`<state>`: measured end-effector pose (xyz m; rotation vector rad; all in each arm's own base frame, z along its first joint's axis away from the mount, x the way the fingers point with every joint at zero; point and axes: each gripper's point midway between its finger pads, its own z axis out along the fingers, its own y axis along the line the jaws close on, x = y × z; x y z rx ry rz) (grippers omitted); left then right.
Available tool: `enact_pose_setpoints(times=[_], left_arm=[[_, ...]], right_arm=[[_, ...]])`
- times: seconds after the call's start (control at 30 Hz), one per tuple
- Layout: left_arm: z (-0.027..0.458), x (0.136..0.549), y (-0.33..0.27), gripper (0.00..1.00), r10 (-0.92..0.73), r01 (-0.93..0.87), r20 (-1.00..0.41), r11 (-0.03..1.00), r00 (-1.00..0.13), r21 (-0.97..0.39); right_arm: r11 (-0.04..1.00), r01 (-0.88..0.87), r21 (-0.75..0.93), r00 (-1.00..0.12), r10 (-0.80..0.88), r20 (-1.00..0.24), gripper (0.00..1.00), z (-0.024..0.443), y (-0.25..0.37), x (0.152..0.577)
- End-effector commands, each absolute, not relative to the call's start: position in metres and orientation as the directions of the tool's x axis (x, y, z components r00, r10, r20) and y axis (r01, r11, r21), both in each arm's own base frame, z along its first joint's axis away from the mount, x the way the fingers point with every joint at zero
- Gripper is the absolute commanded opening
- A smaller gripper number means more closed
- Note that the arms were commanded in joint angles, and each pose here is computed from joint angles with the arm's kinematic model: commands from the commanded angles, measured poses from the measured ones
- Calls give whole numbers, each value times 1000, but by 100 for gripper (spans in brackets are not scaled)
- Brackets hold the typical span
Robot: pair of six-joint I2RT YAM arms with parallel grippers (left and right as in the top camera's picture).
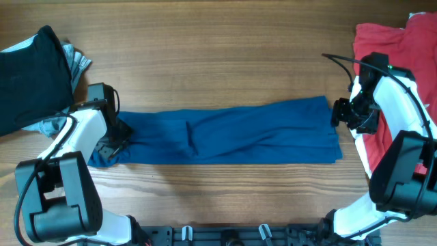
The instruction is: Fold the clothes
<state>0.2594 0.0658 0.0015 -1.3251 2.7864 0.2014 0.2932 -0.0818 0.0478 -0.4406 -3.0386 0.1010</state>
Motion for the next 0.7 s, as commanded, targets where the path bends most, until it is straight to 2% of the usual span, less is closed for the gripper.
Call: enact_pose_setpoints(times=[0.0, 0.07, 0.13, 0.23, 0.33, 0.47, 0.6, 0.67], left_arm=[[-3, 256, 77, 10, -770, -780, -131, 610, -625, 138], [-3, 258, 76, 11, -770, -782, -134, 611, -623, 125], [-3, 259, 74, 11, -772, -782, -126, 612, -623, 117], [-3, 259, 73, 11, -772, -782, -121, 613, -623, 112], [-4, 259, 70, 11, -774, -782, -109, 616, -624, 99], [-4, 257, 70, 12, -774, -781, -101, 616, -625, 105], [-4, 256, 68, 12, -775, -781, -95, 617, -625, 101], [-4, 257, 68, 13, -775, -781, -95, 617, -625, 100]], right_arm=[[980, 164, 109, -986, 162, 28, 71, 46, -56, 299], [964, 81, 255, -997, 84, 1, 76, 44, -31, 302], [955, 69, 287, -997, 76, -15, 78, 37, -25, 301], [958, 92, 273, -995, 102, -22, 80, 18, -26, 297], [968, 175, 180, -982, 184, -34, 81, -1, -41, 295], [967, 183, 177, -981, 192, -33, 81, -10, -41, 289], [964, 215, 155, -972, 227, -62, 81, 7, -47, 300], [967, 236, 92, -958, 248, -145, 82, 36, -62, 314]])
